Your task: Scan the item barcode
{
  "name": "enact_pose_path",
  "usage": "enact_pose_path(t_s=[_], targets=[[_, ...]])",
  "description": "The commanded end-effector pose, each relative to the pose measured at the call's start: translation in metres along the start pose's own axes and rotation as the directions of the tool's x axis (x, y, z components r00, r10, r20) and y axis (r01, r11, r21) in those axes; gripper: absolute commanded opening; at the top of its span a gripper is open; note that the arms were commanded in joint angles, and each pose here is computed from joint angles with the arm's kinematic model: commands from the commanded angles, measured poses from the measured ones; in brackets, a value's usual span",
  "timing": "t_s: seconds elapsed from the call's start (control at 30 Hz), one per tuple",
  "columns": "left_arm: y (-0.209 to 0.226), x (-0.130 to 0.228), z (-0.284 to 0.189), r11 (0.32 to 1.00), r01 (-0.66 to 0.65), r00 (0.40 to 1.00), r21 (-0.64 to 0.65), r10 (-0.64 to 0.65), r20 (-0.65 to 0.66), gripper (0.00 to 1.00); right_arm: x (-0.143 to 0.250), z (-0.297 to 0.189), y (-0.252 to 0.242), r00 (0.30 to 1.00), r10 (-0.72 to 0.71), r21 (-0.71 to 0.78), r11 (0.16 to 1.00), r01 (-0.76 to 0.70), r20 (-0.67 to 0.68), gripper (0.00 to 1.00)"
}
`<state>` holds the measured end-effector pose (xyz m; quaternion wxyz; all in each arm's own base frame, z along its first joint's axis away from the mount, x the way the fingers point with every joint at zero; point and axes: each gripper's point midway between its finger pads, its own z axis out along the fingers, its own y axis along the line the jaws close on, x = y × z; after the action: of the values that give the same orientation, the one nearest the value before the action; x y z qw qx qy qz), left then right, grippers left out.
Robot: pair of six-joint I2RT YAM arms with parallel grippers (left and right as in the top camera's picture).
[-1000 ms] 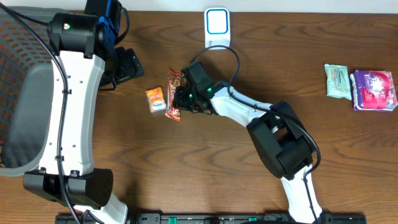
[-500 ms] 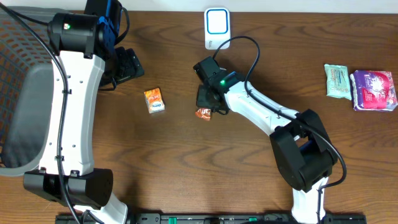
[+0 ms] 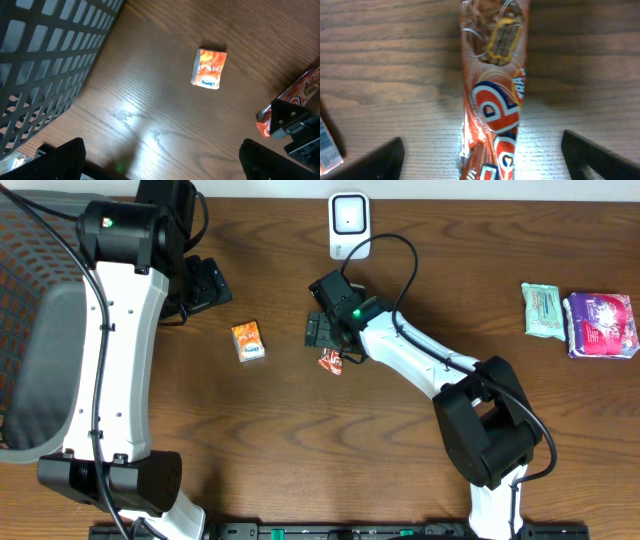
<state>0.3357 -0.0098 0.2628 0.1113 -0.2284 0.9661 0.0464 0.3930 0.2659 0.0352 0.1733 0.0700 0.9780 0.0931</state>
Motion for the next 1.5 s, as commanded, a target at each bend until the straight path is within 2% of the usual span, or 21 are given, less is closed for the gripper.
enact_pose_path(t_s=[0.0,0.07,0.2,0.4,0.57,0.73,0.9,1.03,1.17,1.3,1.37,1.4,1.43,1.47], targets=[[0.008,0.01,-0.002,1.0,-0.007,0.999,-0.03,0.006,-0.037,0.98,0.003,-0.003,0.007,1.0,-0.013,-0.013,1.0,0.013,0.006,0.67],[0.008,0.01,-0.002,1.0,-0.007,0.999,-0.03,0.006,-0.037,0.98,0.001,-0.003,0.006,1.0,-0.013,-0.004,1.0,0.013,0.022,0.59],[0.008,0.01,-0.002,1.0,-0.007,0.999,-0.03,0.006,-0.037,0.98,-0.007,-0.004,0.004,0.995,-0.059,0.046,0.997,0.056,0.085,0.62],[0.008,0.01,-0.002,1.0,-0.007,0.999,-0.03,0.006,-0.037,0.98,-0.01,-0.005,0.007,0.984,-0.095,0.101,0.992,0.08,0.153,0.6],[0.008,0.01,-0.002,1.0,-0.007,0.999,-0.03,0.006,-0.037,0.98,-0.003,0.019,0.006,0.969,-0.143,0.184,0.977,0.106,0.2,0.59],[0.008,0.01,-0.002,1.0,-0.007,0.999,-0.03,0.006,-0.037,0.98,0.003,0.041,-0.01,0.968,-0.165,0.262,0.959,0.112,0.19,0.62],[0.008,0.01,-0.002,1.0,-0.007,0.999,-0.03,0.006,-0.037,0.98,0.009,0.053,-0.016,0.971,-0.171,0.282,0.952,0.119,0.168,0.6],[0.008,0.01,-0.002,1.0,-0.007,0.999,-0.03,0.006,-0.037,0.98,0.011,0.057,-0.023,0.978,-0.151,0.284,0.953,0.105,0.144,0.49],[0.008,0.01,-0.002,1.0,-0.007,0.999,-0.03,0.006,-0.037,0.98,0.011,0.053,-0.021,0.984,-0.132,0.254,0.962,0.097,0.121,0.29],[0.008,0.01,-0.002,1.0,-0.007,0.999,-0.03,0.006,-0.037,0.98,0.003,0.029,-0.018,0.982,-0.128,0.242,0.966,0.093,0.137,0.24],[0.008,0.01,-0.002,1.0,-0.007,0.999,-0.03,0.006,-0.037,0.98,-0.001,0.019,-0.015,0.981,-0.124,0.229,0.969,0.087,0.152,0.18],[0.008,0.01,-0.002,1.0,-0.007,0.999,-0.03,0.006,-0.037,0.98,-0.003,0.015,-0.014,0.98,-0.122,0.225,0.971,0.085,0.158,0.13],[0.008,0.01,-0.002,1.0,-0.007,0.999,-0.03,0.006,-0.037,0.98,-0.004,0.014,-0.014,0.98,-0.121,0.226,0.971,0.083,0.157,0.01],[0.008,0.01,-0.002,1.0,-0.007,0.999,-0.03,0.006,-0.037,0.98,-0.005,0.014,-0.016,0.98,-0.118,0.227,0.971,0.08,0.158,0.01]])
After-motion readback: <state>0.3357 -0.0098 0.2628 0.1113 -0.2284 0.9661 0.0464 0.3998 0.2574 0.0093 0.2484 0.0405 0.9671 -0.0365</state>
